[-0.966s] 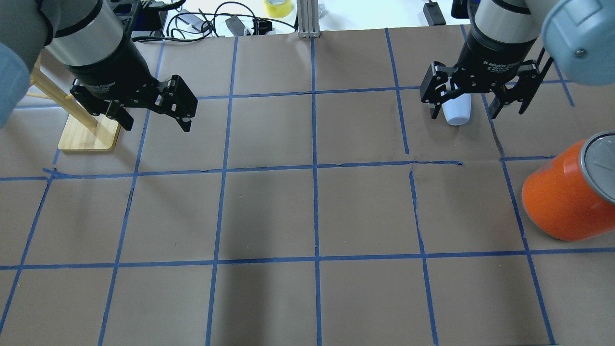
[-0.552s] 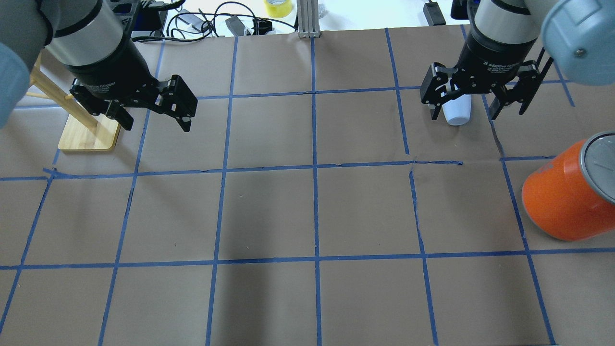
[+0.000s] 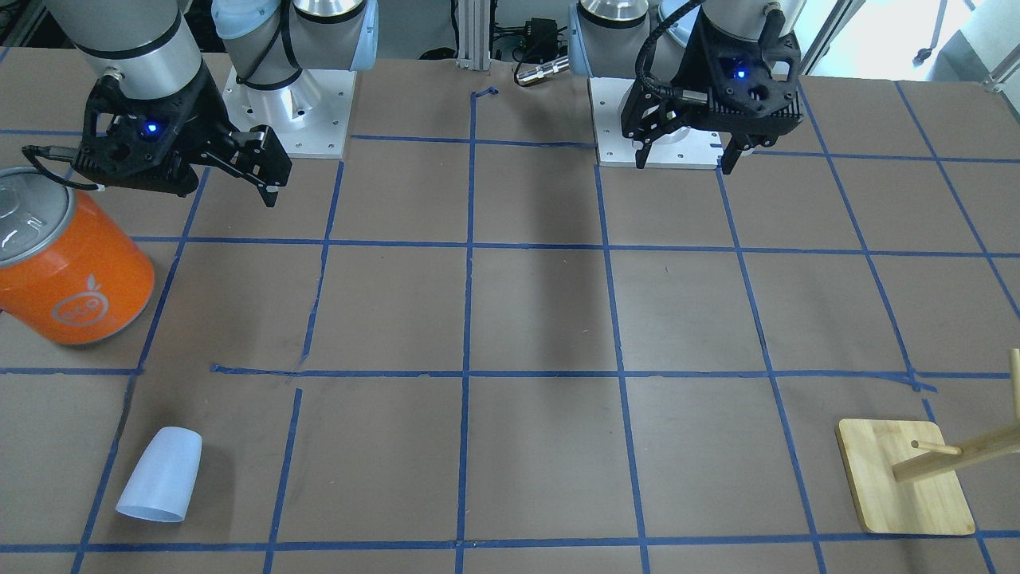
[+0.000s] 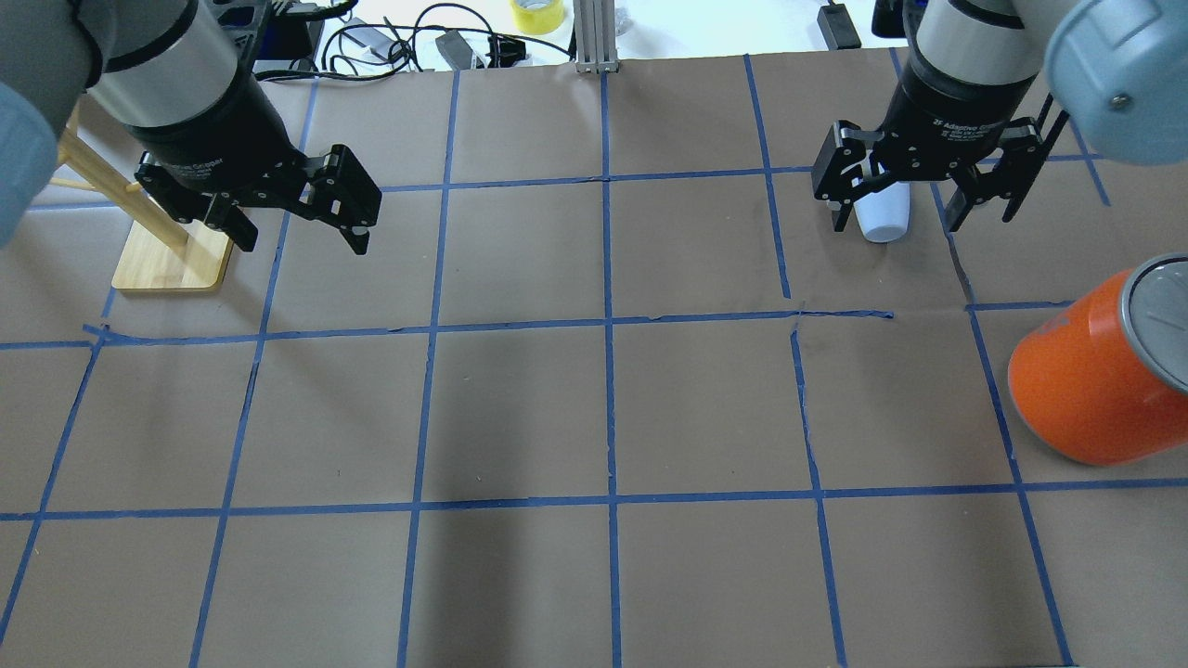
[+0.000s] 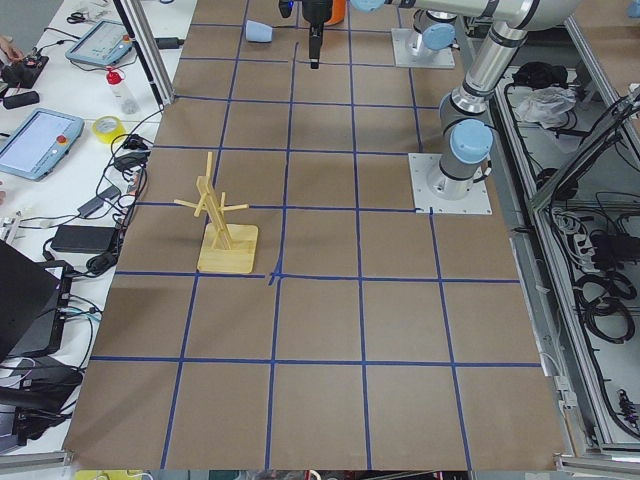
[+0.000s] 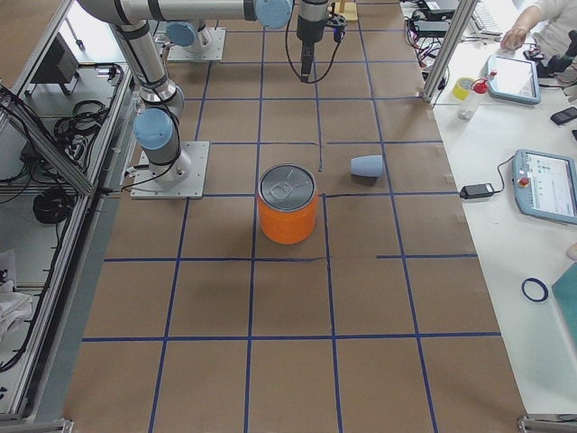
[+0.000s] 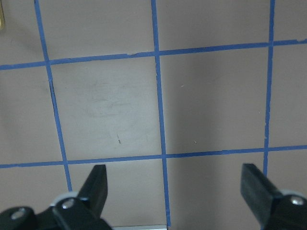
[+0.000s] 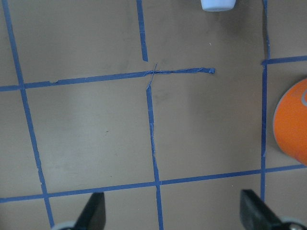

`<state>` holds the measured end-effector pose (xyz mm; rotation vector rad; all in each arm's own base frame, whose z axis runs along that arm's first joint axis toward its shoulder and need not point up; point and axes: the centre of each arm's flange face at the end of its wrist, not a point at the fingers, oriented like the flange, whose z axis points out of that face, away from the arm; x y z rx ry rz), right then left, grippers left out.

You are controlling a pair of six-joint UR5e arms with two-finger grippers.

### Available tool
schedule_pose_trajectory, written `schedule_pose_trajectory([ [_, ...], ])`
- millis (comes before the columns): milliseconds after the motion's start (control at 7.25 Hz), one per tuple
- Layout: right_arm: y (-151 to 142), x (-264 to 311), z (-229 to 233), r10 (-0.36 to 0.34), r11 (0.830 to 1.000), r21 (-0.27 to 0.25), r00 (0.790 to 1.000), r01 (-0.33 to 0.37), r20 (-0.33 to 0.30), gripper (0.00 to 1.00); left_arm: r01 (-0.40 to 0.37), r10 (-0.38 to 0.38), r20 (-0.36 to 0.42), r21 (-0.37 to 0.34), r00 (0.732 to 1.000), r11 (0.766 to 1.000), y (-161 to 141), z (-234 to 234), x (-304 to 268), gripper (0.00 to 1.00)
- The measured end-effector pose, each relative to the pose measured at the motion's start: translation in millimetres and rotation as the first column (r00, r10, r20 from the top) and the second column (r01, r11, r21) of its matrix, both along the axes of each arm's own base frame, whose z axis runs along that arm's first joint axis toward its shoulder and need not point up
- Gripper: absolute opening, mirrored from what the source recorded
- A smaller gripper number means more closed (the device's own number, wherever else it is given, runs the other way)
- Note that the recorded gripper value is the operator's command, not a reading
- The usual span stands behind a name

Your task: Flip cup

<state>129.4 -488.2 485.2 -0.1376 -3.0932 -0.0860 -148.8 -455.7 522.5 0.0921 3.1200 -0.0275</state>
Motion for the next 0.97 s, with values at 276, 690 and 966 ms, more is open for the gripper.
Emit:
schedule_pose_trajectory([
  [276, 0, 1, 1, -0.001, 1.0, -0.004, 1.0, 0.002, 0.009, 1.0, 0.0, 0.0, 0.0, 0.0, 1.0, 1.0, 0, 0, 0, 1.0],
  [690, -5, -3, -3, 0.003, 1.0, -0.002, 1.0, -0.003, -0.002, 1.0, 0.0, 0.0, 0.0, 0.0, 1.0, 1.0, 0, 0, 0, 1.0],
  [966, -19, -24, -13, -0.016, 1.0, -0.002, 1.0, 0.016, -0.026, 1.0, 0.0, 0.0, 0.0, 0.0, 1.0, 1.0, 0, 0, 0, 1.0],
])
